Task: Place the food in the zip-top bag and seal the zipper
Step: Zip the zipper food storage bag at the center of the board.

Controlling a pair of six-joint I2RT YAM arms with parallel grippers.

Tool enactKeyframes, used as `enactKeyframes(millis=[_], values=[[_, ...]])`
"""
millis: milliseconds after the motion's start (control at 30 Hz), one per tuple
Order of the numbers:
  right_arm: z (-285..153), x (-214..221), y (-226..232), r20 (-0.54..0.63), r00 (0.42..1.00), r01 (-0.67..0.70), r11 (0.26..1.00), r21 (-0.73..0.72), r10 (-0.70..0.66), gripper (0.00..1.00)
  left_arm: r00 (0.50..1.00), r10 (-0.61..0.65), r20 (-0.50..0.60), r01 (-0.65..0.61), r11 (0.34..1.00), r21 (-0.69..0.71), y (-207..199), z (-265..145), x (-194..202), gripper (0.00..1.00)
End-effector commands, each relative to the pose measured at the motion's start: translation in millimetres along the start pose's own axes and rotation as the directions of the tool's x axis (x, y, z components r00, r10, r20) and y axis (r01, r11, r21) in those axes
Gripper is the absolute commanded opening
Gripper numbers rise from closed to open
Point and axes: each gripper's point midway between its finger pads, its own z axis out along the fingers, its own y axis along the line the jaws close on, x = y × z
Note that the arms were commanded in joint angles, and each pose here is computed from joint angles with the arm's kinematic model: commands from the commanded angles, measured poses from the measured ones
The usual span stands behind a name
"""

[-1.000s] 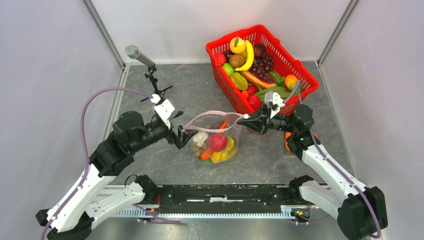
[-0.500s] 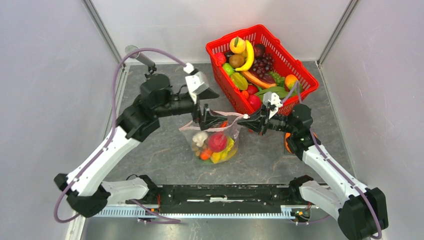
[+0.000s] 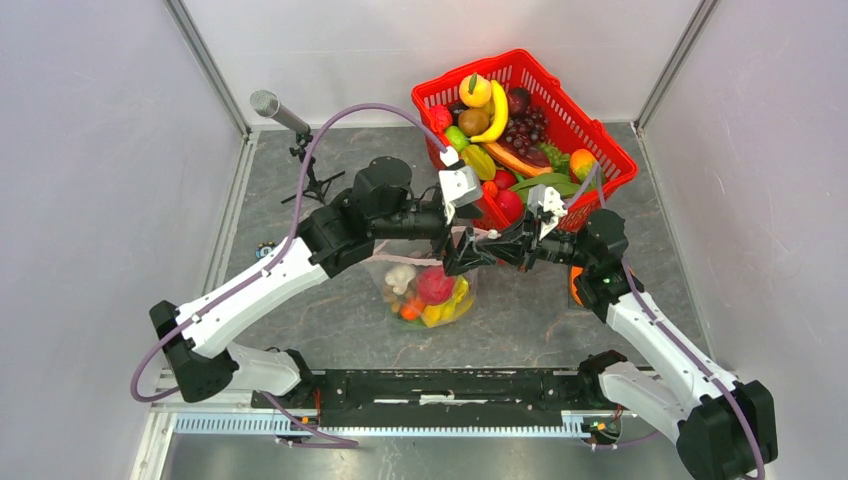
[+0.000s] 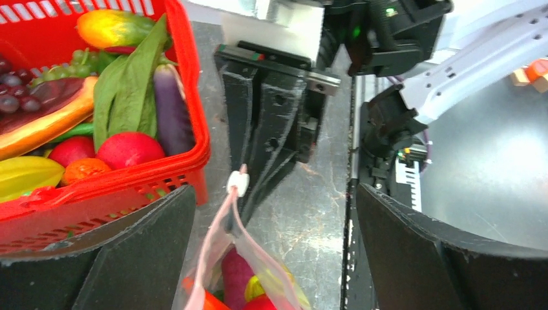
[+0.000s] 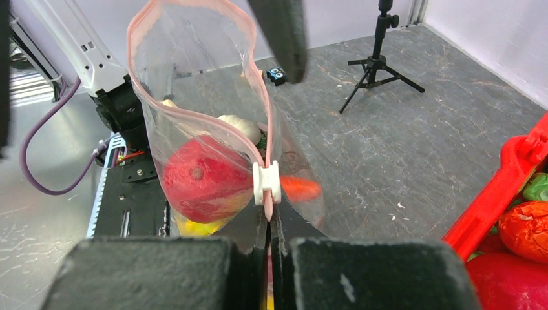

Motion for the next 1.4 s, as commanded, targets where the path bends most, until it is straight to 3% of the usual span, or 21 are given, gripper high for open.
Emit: enactKeyframes(millis=[0, 67, 300, 667, 767, 900, 1067, 1267, 1367], values=[[0.7, -21.9, 6.0, 0.044, 0.997, 0.065, 0.998, -0.014, -0.064, 0.0, 0.992, 0.084, 0.09, -0.08, 0.996, -0.045, 10.5, 1.0, -32.0, 1.0], [1.2, -21.3, 5.9, 0.04, 0.997, 0.064, 0.998, -0.019, -0.063, 0.0, 0.993, 0.08, 0.091, -0.077, 0.996, -0.037, 10.9, 4.5, -30.1, 1.0], [2.3, -22.2, 5.5, 0.044, 0.998, 0.055, 0.998, -0.02, -0.054, 0.0, 0.997, 0.076, 0.023, -0.076, 0.997, 0.013, 8.3, 12.9, -15.2, 0.78], [0.8, -21.6, 9.4, 0.042, 0.997, 0.062, 0.998, -0.024, -0.061, 0.0, 0.997, 0.062, -0.036, -0.06, 0.997, 0.052, 9.5, 25.5, -0.1, 0.57], [0.5, -21.2, 9.4, 0.033, 0.997, 0.066, 0.997, -0.026, -0.065, 0.0, 0.997, 0.07, -0.028, -0.069, 0.997, 0.037, 12.6, 26.5, -1.9, 0.41], [0.0, -21.4, 10.7, 0.03, 0.997, 0.074, 0.997, -0.028, -0.073, 0.0, 0.995, 0.089, -0.04, -0.088, 0.996, 0.028, 15.9, 27.0, 0.9, 0.4], [0.1, -18.6, 8.8, 0.02, 0.997, 0.074, 0.997, -0.022, -0.074, 0.0, 0.993, 0.096, -0.07, -0.092, 0.993, 0.067, 10.2, 26.3, 8.9, 0.29], [1.2, -20.7, 8.5, 0.02, 0.997, 0.078, 0.997, -0.029, -0.077, 0.0, 0.991, 0.088, -0.1, -0.081, 0.994, 0.075, 10.1, 26.8, 13.3, 0.28], [1.5, -20.7, 7.8, 0.019, 0.997, 0.075, 0.997, -0.026, -0.074, 0.0, 0.991, 0.087, -0.098, -0.08, 0.994, 0.07, 11.0, 26.9, 11.7, 0.14]])
